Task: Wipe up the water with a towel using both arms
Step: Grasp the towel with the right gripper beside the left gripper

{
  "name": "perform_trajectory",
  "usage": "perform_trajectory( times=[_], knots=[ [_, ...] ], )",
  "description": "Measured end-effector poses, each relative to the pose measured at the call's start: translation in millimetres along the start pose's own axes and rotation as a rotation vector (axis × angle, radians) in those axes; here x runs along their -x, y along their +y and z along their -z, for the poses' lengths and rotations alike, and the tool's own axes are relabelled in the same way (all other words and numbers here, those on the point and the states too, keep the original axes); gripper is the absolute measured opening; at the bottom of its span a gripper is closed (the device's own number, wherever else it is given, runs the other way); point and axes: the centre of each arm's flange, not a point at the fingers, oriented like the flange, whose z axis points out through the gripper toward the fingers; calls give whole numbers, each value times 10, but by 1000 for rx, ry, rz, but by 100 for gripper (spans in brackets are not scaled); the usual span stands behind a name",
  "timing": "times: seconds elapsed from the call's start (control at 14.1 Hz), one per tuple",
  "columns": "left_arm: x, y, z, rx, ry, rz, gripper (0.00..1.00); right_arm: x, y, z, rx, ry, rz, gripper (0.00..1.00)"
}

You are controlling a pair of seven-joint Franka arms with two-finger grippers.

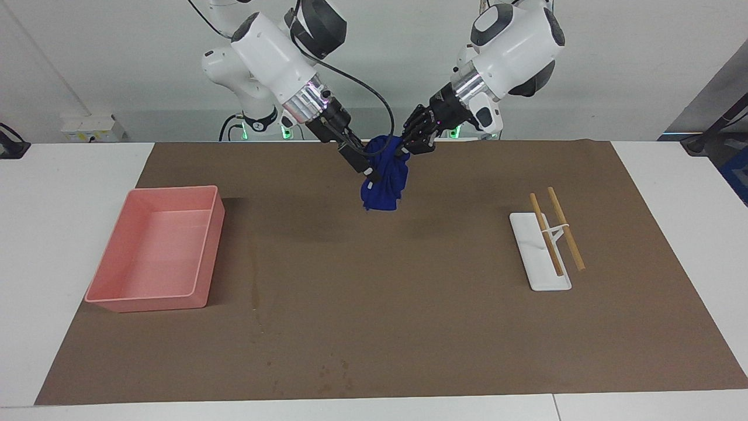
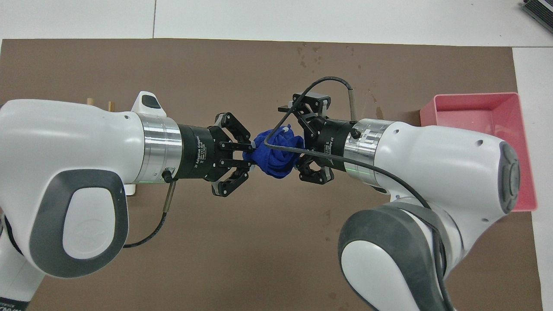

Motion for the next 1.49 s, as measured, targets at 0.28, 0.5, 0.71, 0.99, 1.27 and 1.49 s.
perform_trajectory(
  times=[0.28,0.5,0.71,0.99,1.27,1.49],
  knots=[
    [-7,91,77,86,-19,32,16,8,-7,-13,-20,-29,-36,100],
    [-3,125,82,143,-30,57,16,121,77,-142,-19,-45,-37,100],
    [49,94,2,162,-33,74,16,134,94,-177,-18,-48,-39,100],
    [43,79,-30,159,-32,81,16,106,76,-159,-27,-44,-11,60],
    [45,70,-47,155,-31,81,16,69,61,-144,-32,-40,50,34],
    [45,69,-48,155,-31,82,17,67,61,-145,-32,-39,68,33]
  ],
)
